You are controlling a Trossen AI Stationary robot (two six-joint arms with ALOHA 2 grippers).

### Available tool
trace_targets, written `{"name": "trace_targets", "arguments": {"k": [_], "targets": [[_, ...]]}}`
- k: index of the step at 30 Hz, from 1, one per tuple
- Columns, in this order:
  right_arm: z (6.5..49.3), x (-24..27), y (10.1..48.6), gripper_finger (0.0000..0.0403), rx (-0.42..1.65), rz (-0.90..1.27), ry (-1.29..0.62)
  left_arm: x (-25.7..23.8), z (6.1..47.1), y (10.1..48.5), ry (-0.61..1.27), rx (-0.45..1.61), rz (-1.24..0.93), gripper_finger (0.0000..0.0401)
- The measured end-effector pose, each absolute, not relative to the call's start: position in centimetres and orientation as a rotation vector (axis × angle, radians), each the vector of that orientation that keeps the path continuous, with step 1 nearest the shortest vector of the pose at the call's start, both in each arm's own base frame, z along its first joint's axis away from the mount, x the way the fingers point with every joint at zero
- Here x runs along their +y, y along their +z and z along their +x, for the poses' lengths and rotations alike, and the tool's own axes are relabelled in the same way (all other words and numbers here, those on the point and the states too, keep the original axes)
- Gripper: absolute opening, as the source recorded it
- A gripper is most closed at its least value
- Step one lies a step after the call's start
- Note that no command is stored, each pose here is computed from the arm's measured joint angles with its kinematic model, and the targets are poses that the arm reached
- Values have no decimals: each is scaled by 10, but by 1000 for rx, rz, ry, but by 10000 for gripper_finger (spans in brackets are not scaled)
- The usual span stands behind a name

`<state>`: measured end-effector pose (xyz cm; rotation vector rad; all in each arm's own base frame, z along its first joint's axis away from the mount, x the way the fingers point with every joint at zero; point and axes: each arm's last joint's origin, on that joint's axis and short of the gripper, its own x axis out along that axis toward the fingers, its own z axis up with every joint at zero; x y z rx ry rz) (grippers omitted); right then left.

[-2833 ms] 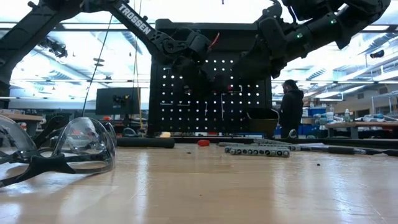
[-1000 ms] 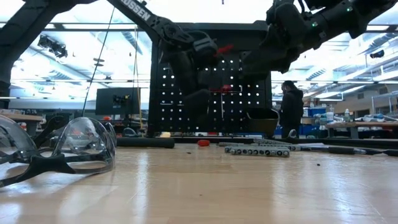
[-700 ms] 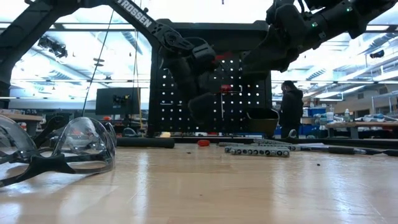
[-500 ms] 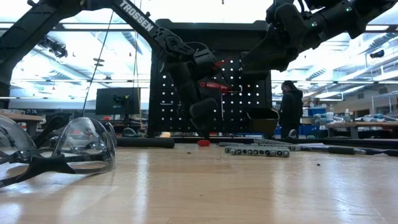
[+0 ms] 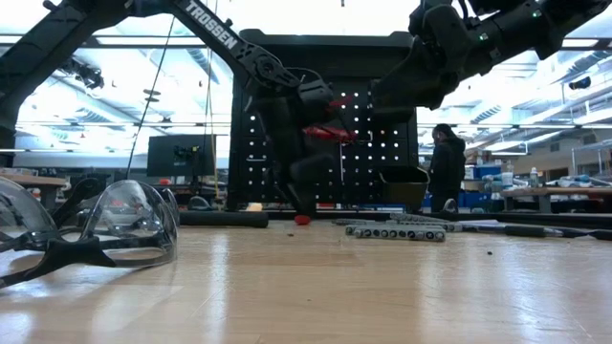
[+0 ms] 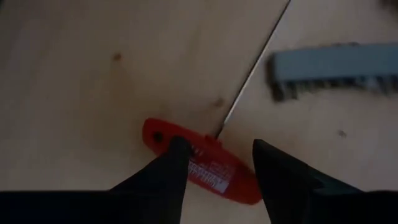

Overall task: Hang tools onto peg board
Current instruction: Hang the T-shaped metric hex key on the pegboard

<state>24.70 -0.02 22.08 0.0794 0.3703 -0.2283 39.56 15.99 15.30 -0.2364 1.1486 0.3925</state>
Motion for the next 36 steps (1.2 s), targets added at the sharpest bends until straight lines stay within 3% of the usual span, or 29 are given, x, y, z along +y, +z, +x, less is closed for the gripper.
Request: {"name": "trace_targets", "arguments": {"k": [11, 26, 36], "targets": [[247, 0, 220, 210, 376, 82, -229, 120, 406, 148, 70, 1225, 111, 99], [247, 2, 220, 210, 380, 95, -225, 116, 416, 175, 62, 1187, 206, 89], [247, 2, 220, 210, 376, 99, -224, 135, 418, 145, 120, 1224, 119, 89]]}}
